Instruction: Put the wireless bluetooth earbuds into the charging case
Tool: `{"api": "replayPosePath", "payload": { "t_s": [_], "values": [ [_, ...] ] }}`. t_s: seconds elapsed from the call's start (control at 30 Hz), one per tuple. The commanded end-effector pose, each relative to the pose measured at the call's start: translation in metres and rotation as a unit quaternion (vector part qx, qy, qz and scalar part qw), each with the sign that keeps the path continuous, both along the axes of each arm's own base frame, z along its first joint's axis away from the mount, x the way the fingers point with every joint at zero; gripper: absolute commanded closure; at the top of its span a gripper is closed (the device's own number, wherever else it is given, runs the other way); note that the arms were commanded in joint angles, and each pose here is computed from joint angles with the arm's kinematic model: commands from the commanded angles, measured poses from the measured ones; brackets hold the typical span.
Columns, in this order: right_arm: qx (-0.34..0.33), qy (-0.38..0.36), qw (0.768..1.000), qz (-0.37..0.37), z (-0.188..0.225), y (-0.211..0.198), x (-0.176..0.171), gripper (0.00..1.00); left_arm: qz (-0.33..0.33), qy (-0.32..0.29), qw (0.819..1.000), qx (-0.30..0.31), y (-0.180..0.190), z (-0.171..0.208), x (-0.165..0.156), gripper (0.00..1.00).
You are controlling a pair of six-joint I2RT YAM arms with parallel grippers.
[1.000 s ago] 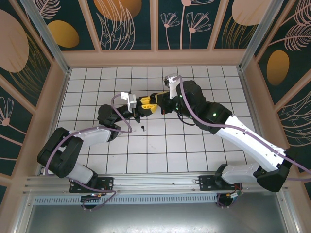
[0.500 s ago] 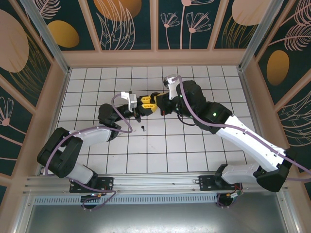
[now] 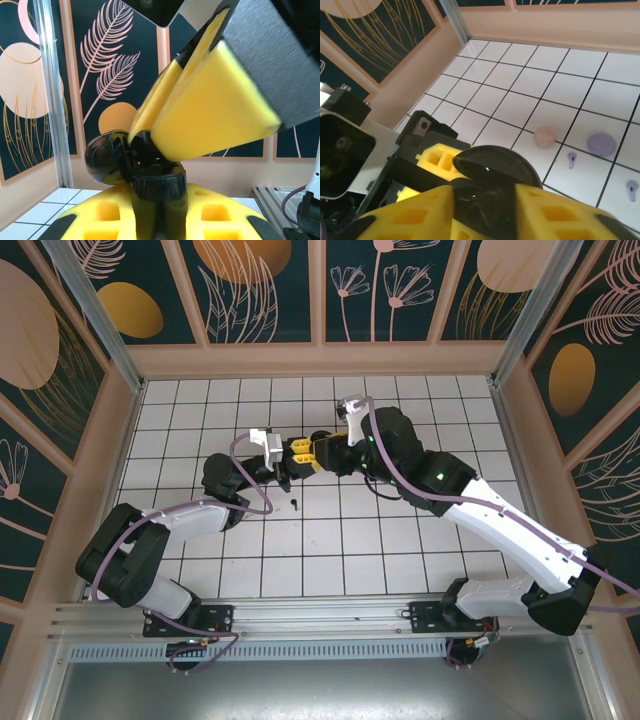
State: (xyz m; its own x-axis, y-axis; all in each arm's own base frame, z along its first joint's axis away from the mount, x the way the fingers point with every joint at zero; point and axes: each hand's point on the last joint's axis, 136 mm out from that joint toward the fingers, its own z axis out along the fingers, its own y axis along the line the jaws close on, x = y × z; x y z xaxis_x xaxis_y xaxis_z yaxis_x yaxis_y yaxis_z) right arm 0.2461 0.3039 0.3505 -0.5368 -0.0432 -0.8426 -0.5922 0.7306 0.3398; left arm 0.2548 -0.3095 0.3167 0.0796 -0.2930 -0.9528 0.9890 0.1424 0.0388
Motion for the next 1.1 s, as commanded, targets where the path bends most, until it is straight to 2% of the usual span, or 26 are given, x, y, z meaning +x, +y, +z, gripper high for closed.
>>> {"api": "replayPosePath", "payload": {
  "t_s": [0.0, 0.13, 0.23, 0.4, 0.5, 0.6, 0.77, 0.87, 1.07],
  "values": [
    [0.020, -0.022, 0.999, -0.029, 0.028, -0.009, 0.006, 0.48, 0.002, -0.037, 0.999, -0.017, 0.002, 0.019, -0.007, 1.00],
    [0.050, -0.042, 0.997, -0.045, 0.058, -0.021, 0.005, 0.34, 0.004, -0.035, 0.999, -0.017, 0.002, 0.017, -0.006, 1.00],
    [0.065, -0.043, 0.995, -0.055, 0.070, -0.028, 0.005, 0.30, 0.007, -0.035, 0.999, -0.018, 0.003, 0.016, -0.006, 1.00],
    [0.046, -0.023, 0.996, -0.072, 0.054, -0.031, 0.010, 0.29, 0.019, -0.038, 0.999, -0.023, 0.005, 0.016, -0.005, 1.00],
    [0.036, -0.010, 0.996, -0.083, 0.038, -0.033, 0.013, 0.29, 0.063, -0.044, 0.996, -0.040, 0.015, 0.020, 0.001, 1.00],
    [0.034, 0.014, 0.994, -0.104, 0.015, -0.039, 0.016, 0.29, 0.129, -0.052, 0.989, -0.056, 0.029, 0.023, 0.011, 1.00],
    [0.037, 0.076, 0.990, -0.115, -0.045, -0.043, 0.011, 0.29, 0.249, -0.066, 0.963, -0.081, 0.063, 0.030, 0.024, 1.00],
    [0.021, 0.118, 0.987, -0.105, -0.088, -0.033, 0.009, 0.31, 0.286, -0.070, 0.951, -0.091, 0.076, 0.032, 0.026, 1.00],
    [-0.052, 0.189, 0.977, -0.082, -0.173, -0.004, 0.018, 0.40, 0.318, -0.064, 0.940, -0.105, 0.089, 0.033, 0.029, 1.00]
  ]
}}
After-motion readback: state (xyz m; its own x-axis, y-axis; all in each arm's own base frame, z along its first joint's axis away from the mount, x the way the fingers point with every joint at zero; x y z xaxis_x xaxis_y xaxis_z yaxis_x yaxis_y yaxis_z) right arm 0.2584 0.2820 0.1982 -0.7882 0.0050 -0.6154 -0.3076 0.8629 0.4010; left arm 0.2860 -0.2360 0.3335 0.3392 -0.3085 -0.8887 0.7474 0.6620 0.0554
